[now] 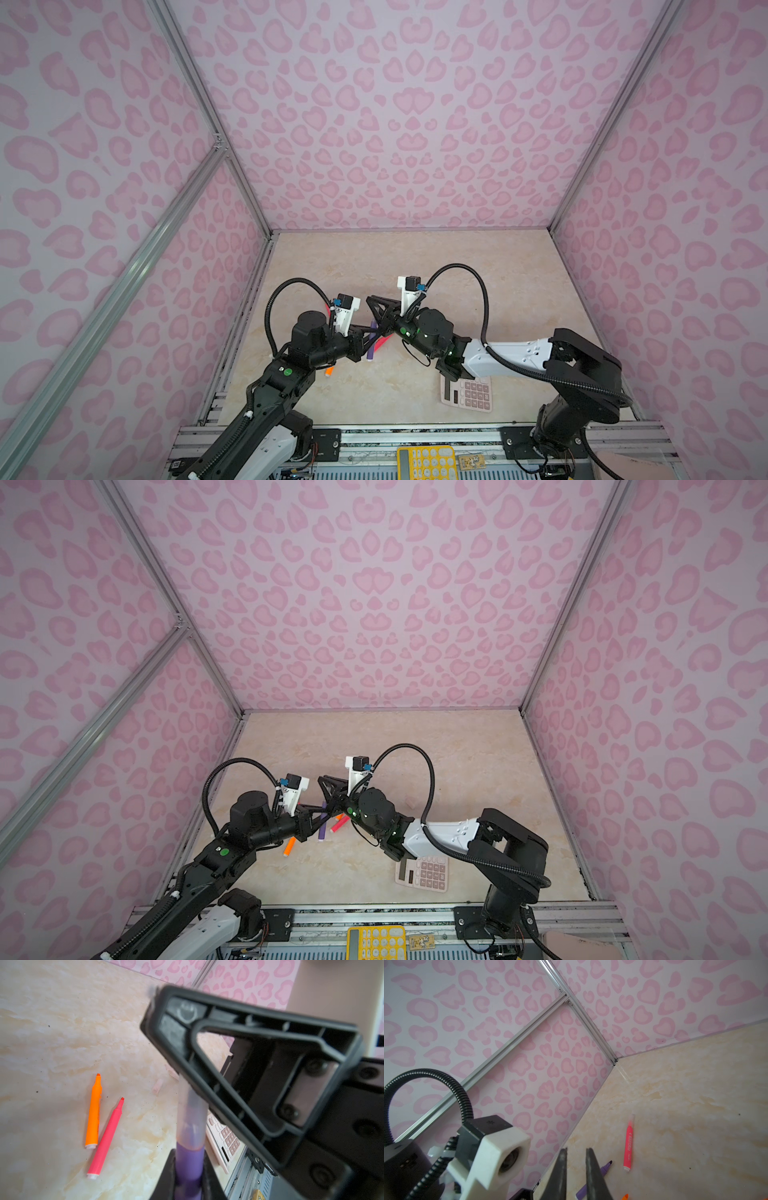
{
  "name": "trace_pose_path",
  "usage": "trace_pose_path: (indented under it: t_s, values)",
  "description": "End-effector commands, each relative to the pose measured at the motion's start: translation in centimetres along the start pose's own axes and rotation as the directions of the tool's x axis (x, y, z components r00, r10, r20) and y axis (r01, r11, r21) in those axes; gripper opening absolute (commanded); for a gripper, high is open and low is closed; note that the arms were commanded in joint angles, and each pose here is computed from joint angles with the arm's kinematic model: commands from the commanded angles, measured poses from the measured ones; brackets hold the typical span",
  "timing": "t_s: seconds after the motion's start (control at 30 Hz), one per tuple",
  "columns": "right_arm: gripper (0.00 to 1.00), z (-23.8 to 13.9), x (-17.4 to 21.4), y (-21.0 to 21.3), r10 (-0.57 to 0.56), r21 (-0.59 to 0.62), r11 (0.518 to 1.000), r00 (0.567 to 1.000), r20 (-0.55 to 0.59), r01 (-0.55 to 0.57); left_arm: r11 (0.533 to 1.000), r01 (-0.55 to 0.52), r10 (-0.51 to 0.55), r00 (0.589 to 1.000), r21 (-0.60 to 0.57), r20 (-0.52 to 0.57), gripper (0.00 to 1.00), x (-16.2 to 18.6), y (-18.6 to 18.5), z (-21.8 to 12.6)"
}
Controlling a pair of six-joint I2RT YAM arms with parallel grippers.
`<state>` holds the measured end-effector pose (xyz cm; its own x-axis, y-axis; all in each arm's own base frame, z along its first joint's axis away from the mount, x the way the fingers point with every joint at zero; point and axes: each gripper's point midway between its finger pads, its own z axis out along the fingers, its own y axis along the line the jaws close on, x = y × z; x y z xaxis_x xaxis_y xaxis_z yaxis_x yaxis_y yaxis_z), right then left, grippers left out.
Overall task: Insert the pens into the pen caps
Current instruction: 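Open the right gripper and draw it back from the capped marker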
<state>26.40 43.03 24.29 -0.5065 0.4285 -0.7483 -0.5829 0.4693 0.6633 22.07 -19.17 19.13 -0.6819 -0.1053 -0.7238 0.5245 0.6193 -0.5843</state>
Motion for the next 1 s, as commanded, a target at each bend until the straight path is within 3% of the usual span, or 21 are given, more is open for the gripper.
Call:
trace_pose_path:
  t_s: [0.0,0.23,0.53,0.63,0.73,0.83,0.97]
  values:
    - [0.00,-0.8,5.2,-0.1,-0.020,0.008,1.000,0.983,-0.181,0.022,0.964,0.042,0.045,0.948,-0.263,0.315,0.04,-7.0,3.9,-1.9]
    - [0.00,0.1,6.3,-1.1,-0.029,0.080,0.996,0.977,-0.212,0.047,0.893,0.053,0.130,0.920,-0.446,0.369,0.04,-8.1,6.1,-4.5]
    - [0.00,-0.5,4.5,-0.6,-0.071,0.050,0.995,0.980,-0.188,0.082,0.876,0.086,0.088,0.939,-0.474,0.333,0.04,-7.4,7.5,-3.4]
    - [0.13,-1.0,3.0,-1.4,-0.067,0.065,0.995,0.984,-0.167,0.079,0.872,0.099,0.059,0.951,-0.480,0.304,0.04,-6.8,8.2,-2.5]
    - [0.34,-1.3,2.0,-2.0,-0.058,0.063,0.996,0.987,-0.151,0.069,0.859,0.112,0.038,0.959,-0.500,0.280,0.04,-6.3,8.9,-2.0]
    - [0.49,-1.3,1.2,-2.6,-0.062,0.077,0.994,0.988,-0.141,0.073,0.818,0.134,0.022,0.965,-0.560,0.262,0.04,-5.9,10.2,-2.2]
    - [0.56,-1.5,0.4,-3.8,-0.065,0.113,0.990,0.989,-0.134,0.080,0.753,0.153,-0.008,0.975,-0.640,0.224,0.04,-5.3,12.1,-2.2]
